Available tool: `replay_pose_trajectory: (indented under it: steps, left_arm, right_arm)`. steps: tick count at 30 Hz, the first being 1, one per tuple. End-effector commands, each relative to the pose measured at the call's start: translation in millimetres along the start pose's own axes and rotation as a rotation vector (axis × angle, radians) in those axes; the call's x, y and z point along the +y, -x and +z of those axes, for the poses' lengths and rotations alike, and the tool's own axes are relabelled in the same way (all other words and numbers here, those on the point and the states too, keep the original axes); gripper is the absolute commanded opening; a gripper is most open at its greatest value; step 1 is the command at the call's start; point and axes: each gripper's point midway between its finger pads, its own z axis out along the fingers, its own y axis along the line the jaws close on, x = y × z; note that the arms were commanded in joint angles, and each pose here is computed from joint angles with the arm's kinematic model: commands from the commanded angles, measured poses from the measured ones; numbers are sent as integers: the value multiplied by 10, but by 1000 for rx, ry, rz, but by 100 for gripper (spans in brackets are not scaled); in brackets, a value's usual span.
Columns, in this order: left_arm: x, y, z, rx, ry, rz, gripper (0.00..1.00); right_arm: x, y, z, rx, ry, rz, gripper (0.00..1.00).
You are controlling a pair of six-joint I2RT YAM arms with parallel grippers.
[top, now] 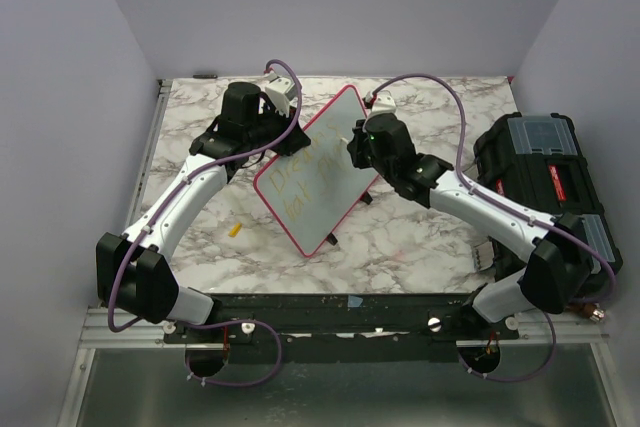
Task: Write a sentence on the whiteboard
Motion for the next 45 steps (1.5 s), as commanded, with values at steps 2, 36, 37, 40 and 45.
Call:
replay_pose_trajectory:
  steps: [2, 36, 37, 40, 45]
  left_arm:
    - [57, -354, 94, 95, 9, 105, 0]
    - [60, -330, 20, 79, 38, 124, 0]
    - [58, -330, 20, 79, 37, 125, 0]
    - [60, -330, 21, 80, 38, 124, 0]
    - [48, -327, 10, 80, 36, 125, 0]
  right_arm:
    - [-35, 25, 87, 5, -39, -1, 1]
    - [-228, -273, -28, 64, -93, 7, 1]
    - [-247, -258, -54, 62, -99, 5, 1]
    - [-304, -196, -148, 46, -118, -1, 1]
    - [-312, 4, -344, -24, -75, 36, 1]
